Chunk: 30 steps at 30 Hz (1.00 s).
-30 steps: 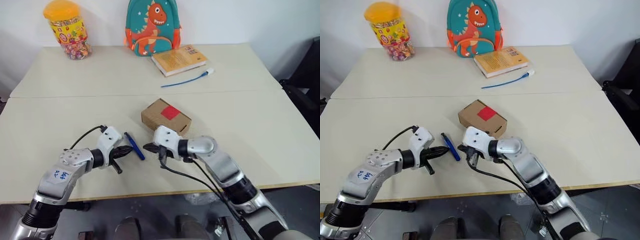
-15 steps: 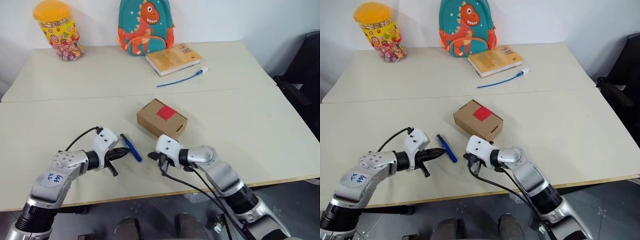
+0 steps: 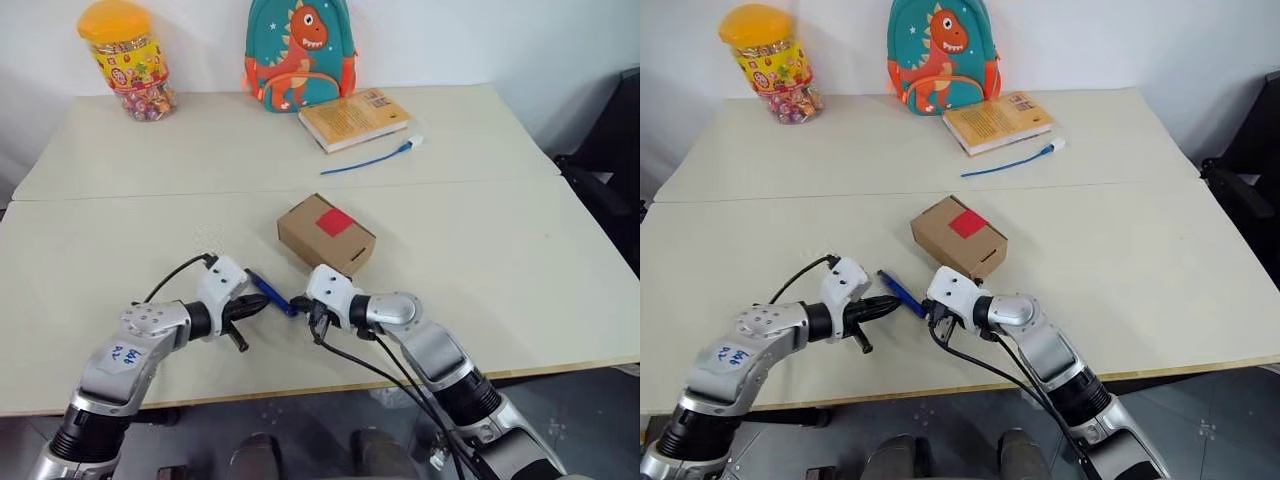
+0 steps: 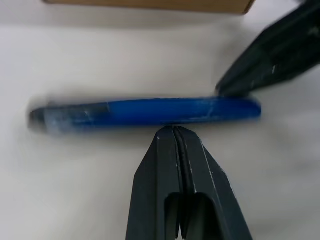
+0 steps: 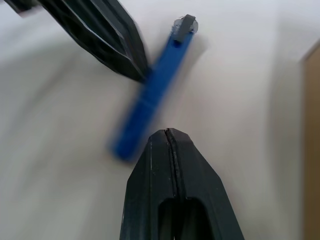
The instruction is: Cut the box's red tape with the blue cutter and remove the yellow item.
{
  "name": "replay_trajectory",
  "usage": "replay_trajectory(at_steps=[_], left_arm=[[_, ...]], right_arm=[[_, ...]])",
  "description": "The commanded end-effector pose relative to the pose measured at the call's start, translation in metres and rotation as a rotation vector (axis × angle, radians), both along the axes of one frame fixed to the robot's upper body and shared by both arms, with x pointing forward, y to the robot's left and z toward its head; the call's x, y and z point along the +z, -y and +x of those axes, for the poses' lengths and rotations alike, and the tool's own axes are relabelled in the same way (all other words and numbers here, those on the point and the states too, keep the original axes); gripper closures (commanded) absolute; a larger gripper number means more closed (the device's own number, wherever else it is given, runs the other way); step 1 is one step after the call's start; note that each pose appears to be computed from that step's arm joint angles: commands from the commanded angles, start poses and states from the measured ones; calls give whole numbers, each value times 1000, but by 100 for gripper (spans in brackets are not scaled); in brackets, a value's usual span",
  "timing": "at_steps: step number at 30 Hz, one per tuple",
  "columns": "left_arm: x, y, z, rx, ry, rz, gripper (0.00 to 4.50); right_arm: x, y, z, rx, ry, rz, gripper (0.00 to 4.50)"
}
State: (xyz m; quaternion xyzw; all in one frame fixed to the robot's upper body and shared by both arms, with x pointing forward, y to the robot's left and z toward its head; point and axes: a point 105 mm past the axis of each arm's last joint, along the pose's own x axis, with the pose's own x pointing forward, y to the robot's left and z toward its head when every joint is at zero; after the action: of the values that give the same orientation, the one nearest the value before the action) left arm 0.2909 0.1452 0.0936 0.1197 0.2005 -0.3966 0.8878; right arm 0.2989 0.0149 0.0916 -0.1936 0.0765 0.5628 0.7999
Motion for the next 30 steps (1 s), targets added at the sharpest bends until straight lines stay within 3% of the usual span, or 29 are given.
replay_trajectory(at_steps=[1,12,18,25,30], left_arm=[[-26,18,-14,-40,-116,-10,446],[-23,14,-19,-22,-101,-25,446],[-18,-2,-26,-14,-88,-32,446],[-16,5,-32,-66,-73,-66,446],[-5,-27,-36,-27,-25,-66,446]], right_arm=[[-9,-9,-12,62,-79,7,450],[-9,-10,-15,88,-107,10,450],[-11,14,-24,113,-167,-64,450],[-14,45,-33,101,-199,-114,450],[25,73,-46,141,-95,67,450]])
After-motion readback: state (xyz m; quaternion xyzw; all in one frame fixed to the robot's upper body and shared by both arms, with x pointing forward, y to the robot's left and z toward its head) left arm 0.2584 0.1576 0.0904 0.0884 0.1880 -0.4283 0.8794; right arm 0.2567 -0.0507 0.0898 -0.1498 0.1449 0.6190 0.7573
